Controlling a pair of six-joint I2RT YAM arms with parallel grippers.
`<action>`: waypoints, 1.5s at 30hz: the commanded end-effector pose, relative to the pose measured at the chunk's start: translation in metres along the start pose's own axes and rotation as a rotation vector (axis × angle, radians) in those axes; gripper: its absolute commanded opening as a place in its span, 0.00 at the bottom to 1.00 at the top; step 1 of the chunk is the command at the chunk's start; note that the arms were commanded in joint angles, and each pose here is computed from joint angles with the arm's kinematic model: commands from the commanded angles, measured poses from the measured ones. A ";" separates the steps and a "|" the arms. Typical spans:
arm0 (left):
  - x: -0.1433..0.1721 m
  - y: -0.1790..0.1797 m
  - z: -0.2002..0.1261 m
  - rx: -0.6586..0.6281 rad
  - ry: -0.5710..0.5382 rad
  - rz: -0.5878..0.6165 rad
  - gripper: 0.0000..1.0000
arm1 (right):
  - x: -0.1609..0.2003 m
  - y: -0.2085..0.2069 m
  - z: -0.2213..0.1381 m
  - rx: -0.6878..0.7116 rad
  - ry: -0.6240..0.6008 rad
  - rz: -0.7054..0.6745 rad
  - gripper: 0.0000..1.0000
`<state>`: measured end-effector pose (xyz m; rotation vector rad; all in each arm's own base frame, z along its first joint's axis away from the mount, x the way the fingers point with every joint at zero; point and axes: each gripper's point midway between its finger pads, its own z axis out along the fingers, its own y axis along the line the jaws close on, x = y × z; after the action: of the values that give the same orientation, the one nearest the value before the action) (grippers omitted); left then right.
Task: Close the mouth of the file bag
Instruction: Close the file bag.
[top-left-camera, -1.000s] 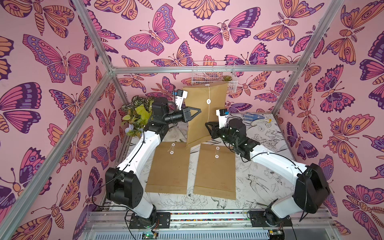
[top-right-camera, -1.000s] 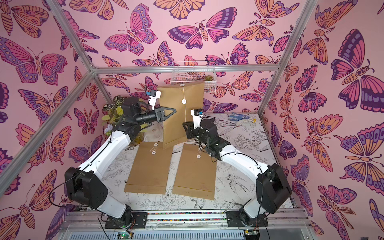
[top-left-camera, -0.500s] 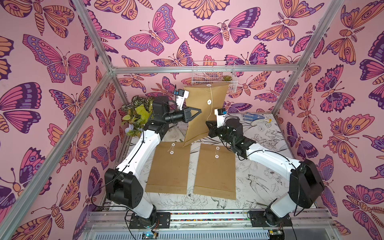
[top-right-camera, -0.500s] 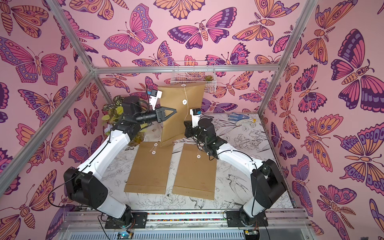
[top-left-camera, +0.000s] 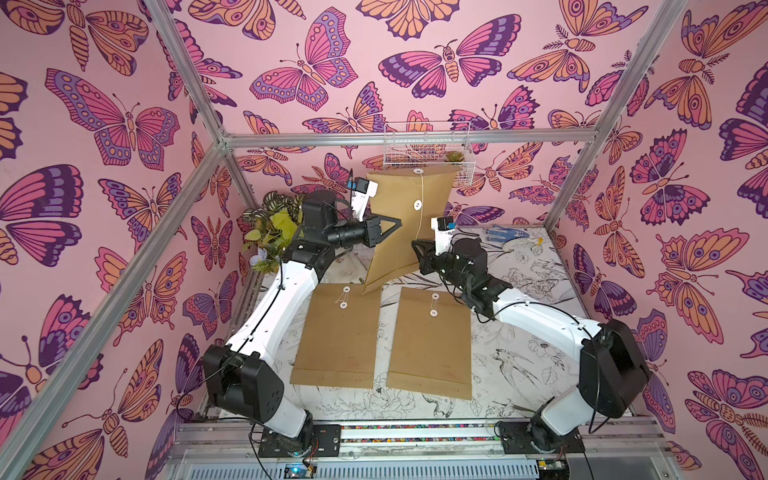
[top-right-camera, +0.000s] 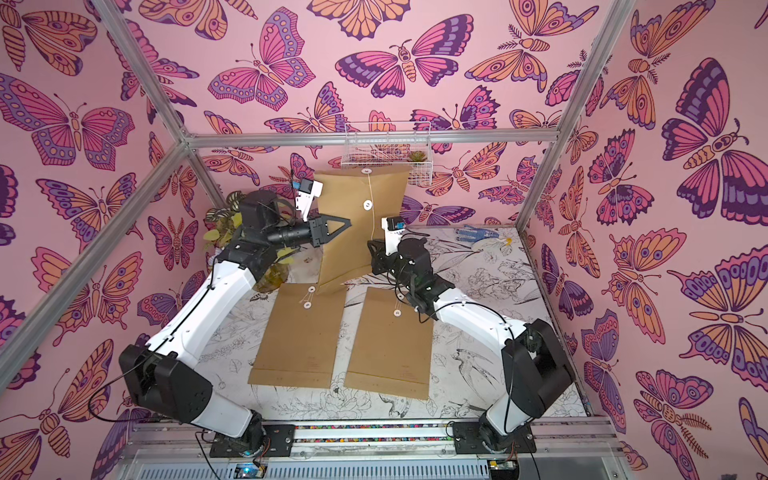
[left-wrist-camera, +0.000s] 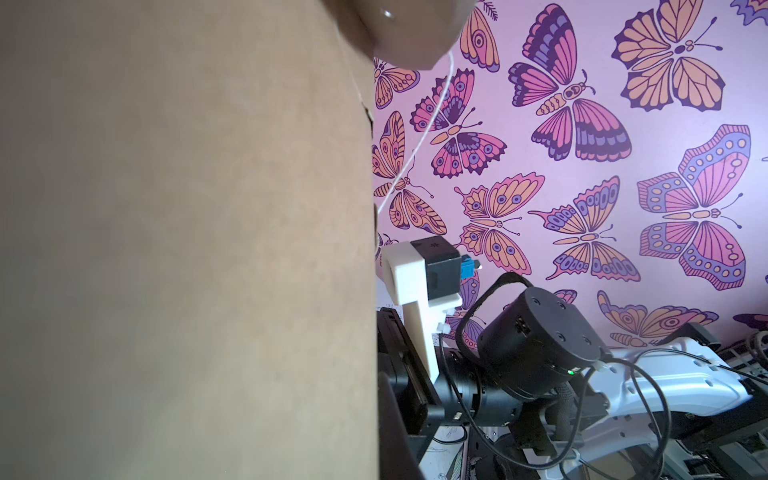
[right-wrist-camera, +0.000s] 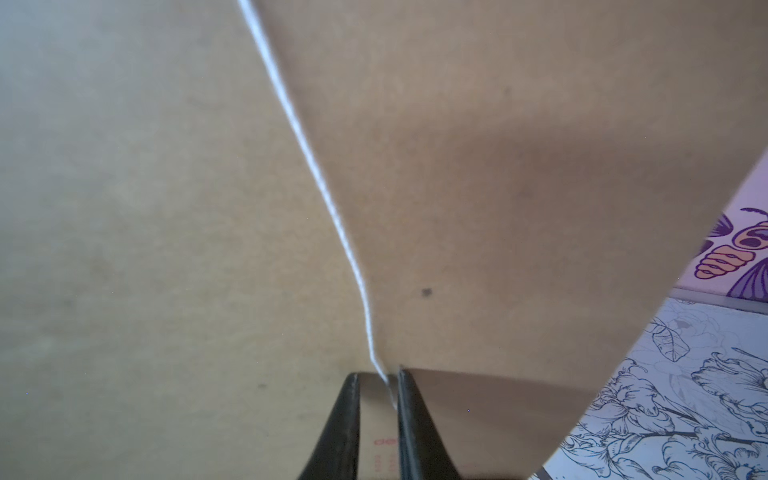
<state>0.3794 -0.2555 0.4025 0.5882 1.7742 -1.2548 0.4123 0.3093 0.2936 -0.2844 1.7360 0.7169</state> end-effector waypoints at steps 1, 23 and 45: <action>-0.012 -0.022 -0.008 0.028 -0.013 0.058 0.00 | -0.013 0.002 0.002 0.001 -0.044 -0.001 0.13; 0.015 0.003 -0.012 -0.083 0.138 0.097 0.00 | 0.012 0.093 -0.049 -0.180 0.111 -0.466 0.00; 0.025 -0.033 -0.014 0.125 0.194 0.064 0.00 | 0.075 0.122 -0.030 -0.257 0.313 -0.673 0.00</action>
<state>0.3454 -0.2539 0.3874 0.7999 1.8825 -1.2510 0.2983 0.3965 0.2723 -1.1336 1.6684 0.4239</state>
